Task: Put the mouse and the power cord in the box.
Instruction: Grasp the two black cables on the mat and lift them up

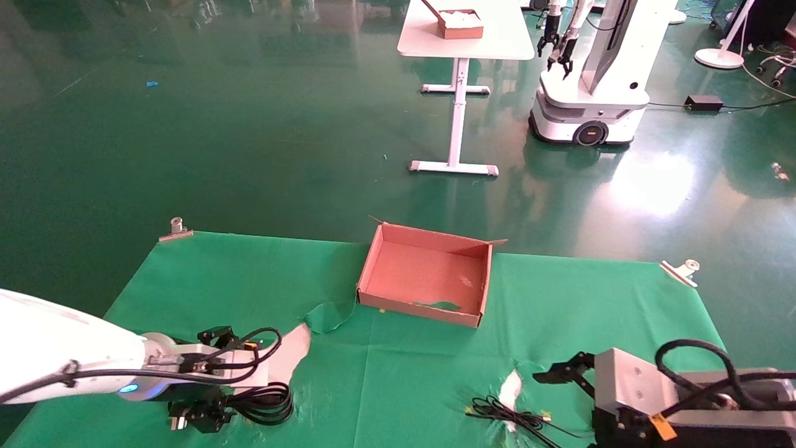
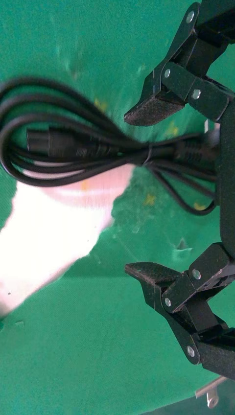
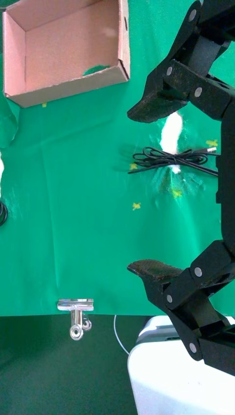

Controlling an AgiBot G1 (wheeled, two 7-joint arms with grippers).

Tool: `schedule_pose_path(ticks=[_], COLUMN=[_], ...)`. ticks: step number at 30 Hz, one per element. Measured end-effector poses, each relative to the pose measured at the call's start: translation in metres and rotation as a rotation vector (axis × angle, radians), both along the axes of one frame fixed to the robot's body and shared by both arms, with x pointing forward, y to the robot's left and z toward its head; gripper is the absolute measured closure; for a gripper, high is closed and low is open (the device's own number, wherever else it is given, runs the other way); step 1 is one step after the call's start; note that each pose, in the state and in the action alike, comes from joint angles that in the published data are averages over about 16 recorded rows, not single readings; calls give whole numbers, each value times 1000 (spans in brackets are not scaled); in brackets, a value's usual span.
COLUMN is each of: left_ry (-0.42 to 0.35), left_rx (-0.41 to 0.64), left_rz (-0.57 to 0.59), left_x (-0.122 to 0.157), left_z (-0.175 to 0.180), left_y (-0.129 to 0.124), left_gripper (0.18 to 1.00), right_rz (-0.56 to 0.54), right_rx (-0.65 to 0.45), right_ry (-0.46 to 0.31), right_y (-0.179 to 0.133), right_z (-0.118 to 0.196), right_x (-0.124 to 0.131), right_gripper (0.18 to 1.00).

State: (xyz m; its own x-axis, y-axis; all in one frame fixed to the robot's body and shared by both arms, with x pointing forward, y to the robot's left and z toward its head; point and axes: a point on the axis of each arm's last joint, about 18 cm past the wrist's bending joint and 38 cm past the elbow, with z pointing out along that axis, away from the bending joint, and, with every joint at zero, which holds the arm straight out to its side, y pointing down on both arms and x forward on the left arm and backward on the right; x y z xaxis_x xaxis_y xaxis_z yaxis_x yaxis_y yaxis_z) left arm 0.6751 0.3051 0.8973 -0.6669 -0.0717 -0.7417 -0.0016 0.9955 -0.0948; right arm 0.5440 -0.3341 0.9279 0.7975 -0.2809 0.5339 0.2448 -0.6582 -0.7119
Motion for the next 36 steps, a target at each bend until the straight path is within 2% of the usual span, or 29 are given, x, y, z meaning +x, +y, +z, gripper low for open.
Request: schedule_pose_path(ticks=[6, 10, 20, 26, 36], left_ry=[-18, -20, -18, -17, -17], left_rx=[28, 31, 28, 28, 28], left_rz=[19, 21, 17, 17, 17], left_x=[14, 18, 21, 21, 22], left_z=[-5, -6, -5, -5, -5], left_y=[-1, 0, 0, 1, 1], left_gripper=[184, 184, 184, 184, 184], right_rz=[-20, -50, -151, -180, -210], right_rx=[-39, -98, -261, -315, -332], right_ry=[1, 3, 7, 17, 51], right_y=[-4, -4, 7, 23, 36], right_z=[-6, -15, -38, -46, -58], right_x=[3, 14, 76, 114, 145], right_gripper=[178, 178, 178, 178, 178])
